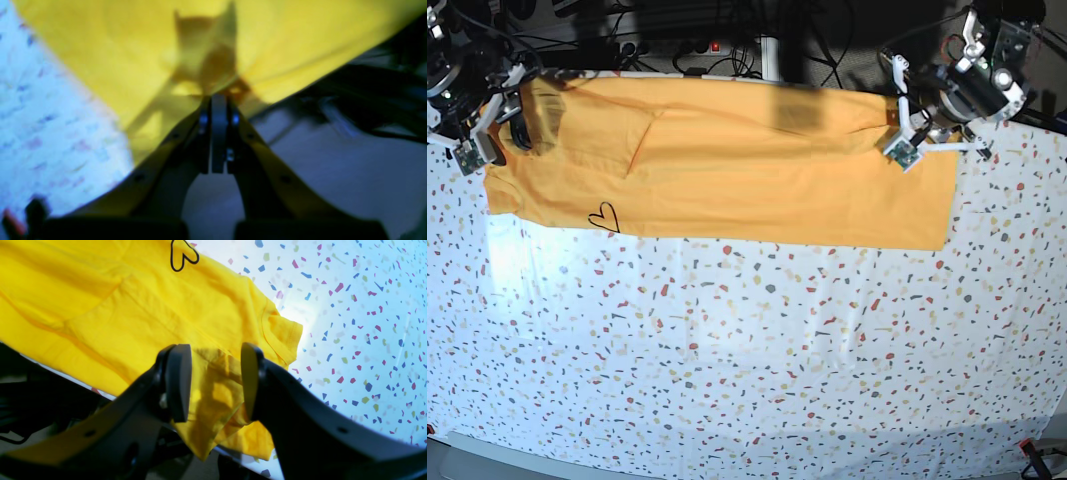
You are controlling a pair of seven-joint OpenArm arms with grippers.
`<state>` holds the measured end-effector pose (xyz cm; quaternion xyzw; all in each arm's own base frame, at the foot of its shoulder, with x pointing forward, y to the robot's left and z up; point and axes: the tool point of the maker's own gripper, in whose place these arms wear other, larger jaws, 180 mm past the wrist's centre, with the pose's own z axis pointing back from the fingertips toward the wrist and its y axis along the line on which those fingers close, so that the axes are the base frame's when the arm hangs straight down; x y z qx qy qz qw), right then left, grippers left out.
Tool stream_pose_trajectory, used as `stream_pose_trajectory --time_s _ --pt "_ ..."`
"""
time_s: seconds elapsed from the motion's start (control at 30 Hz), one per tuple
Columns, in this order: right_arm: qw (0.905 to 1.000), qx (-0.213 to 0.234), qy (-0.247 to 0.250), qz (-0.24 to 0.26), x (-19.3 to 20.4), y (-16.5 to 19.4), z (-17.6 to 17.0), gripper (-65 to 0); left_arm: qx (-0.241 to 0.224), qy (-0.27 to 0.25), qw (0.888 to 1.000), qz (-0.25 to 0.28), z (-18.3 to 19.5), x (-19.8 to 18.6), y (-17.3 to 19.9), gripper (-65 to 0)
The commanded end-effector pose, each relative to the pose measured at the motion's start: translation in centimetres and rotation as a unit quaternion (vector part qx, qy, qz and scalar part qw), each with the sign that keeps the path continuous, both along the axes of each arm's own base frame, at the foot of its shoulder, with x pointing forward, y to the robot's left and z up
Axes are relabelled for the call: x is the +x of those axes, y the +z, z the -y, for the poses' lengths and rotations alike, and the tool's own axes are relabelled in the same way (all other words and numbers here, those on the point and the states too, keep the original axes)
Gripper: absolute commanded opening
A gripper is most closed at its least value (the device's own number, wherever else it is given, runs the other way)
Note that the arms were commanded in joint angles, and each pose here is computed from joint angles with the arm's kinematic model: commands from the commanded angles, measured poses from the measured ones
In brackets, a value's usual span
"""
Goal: Fold the T-shirt properly
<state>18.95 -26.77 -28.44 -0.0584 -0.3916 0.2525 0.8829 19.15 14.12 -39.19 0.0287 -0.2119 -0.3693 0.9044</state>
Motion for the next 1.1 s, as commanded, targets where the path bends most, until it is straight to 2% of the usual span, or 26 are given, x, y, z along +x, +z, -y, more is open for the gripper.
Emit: stream_pose_trajectory --time_s 0.0,0.07,0.43,0.47,0.53,0.6,0.67,0.8,0.9,0.93,0.97,1.07 --pt "0.9998 -0.003 0.001 0.018 0.6 1.0 0.1 -40.2 0.013 -0.001 1.000 0.021 -0.5 0.6 0.7 -65.0" --pt "0.9998 -0.003 0.001 0.018 0.6 1.0 0.1 -40.2 0.030 0.000 0.999 0.027 -1.1 0.8 0.7 -65.0" --pt "0.9998 -0.004 0.001 0.018 0.6 1.0 0.1 -40.2 0.037 0.015 0.999 0.018 -1.6 0.5 0.6 -65.0" --pt "0.9998 -0.004 0.001 0.017 0.5 1.0 0.1 -40.2 0.038 0.027 0.999 0.019 -1.8 0.6 0.6 -62.8" --pt "0.9998 -0.004 0.001 0.018 0.6 1.0 0.1 -40.2 0.037 0.045 0.998 0.021 -2.0 0.7 0.7 -51.2" --pt "0.9998 -0.003 0.001 0.018 0.6 1.0 0.1 -40.2 0.042 0.053 0.998 0.015 -2.3 0.5 0.6 -42.8" --pt "0.9998 -0.004 0.001 0.018 0.6 1.0 0.1 -40.2 0.045 0.054 0.997 0.012 -2.4 0.3 0.5 -39.4" --pt "0.9998 -0.003 0.001 0.019 0.6 1.0 0.1 -40.2 0.042 0.052 0.998 0.018 -2.3 0.5 0.6 -39.2" --pt "0.9994 0.020 0.001 0.027 0.9 1.4 -0.5 -40.2 0.022 0.051 0.997 0.047 -1.7 1.6 1.2 -39.2" --pt "0.9989 0.037 -0.002 0.030 1.1 1.5 -0.9 -40.2 0.008 0.074 0.994 0.075 -1.6 2.5 1.8 -39.2" --pt "0.9978 0.056 -0.008 0.035 1.3 1.6 -1.3 -40.2 -0.009 0.099 0.989 0.111 -1.7 3.6 2.6 -39.2" --pt "0.9937 0.085 -0.033 0.065 2.4 2.0 -2.0 -40.2 -0.022 0.129 0.972 0.194 -2.1 6.2 4.8 -39.2"
